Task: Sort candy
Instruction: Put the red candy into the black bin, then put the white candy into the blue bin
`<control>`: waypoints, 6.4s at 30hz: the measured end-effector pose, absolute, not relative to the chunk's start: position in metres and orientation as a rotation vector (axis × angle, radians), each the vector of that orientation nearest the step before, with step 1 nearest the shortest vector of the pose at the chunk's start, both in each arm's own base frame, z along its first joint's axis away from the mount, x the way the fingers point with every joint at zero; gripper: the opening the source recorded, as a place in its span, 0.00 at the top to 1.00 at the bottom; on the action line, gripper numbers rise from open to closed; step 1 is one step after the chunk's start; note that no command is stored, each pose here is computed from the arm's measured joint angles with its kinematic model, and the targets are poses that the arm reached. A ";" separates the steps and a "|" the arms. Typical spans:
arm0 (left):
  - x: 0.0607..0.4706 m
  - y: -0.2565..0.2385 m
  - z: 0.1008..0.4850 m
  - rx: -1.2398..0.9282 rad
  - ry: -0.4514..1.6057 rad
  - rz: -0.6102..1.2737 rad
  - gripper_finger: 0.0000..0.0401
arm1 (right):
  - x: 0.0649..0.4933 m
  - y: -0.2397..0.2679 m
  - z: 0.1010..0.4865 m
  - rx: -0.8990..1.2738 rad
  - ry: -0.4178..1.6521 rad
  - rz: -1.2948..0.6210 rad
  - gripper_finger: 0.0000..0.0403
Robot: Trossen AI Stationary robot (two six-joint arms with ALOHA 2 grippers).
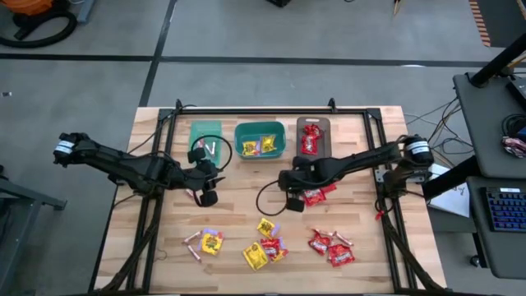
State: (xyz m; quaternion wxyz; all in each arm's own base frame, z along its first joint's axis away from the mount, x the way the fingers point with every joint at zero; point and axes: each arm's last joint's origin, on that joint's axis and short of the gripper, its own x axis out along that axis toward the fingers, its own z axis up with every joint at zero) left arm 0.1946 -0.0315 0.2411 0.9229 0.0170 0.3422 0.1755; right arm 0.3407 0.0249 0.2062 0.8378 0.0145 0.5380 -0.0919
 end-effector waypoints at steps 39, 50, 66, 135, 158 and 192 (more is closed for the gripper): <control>0.197 -0.032 0.242 0.076 0.681 0.341 0.76 | 0.338 0.023 0.137 -0.201 1.310 -0.177 0.71; 0.197 -0.032 0.243 0.071 0.675 0.342 0.76 | 0.344 0.021 0.143 -0.150 1.282 -0.126 0.97; 0.197 -0.032 0.243 0.070 0.673 0.342 0.76 | 0.343 0.006 0.242 -0.080 1.052 -0.133 0.98; 0.164 -0.048 0.218 -0.920 1.124 0.483 0.76 | 0.301 -0.089 0.261 0.156 0.918 -0.194 0.63; 0.147 -0.039 0.213 -1.145 1.019 0.986 0.76 | 0.293 -0.087 0.261 0.137 0.994 -0.170 0.63; 0.166 -0.042 0.139 -1.001 1.050 1.392 0.70 | 0.296 -0.087 0.261 0.187 0.948 -0.202 0.63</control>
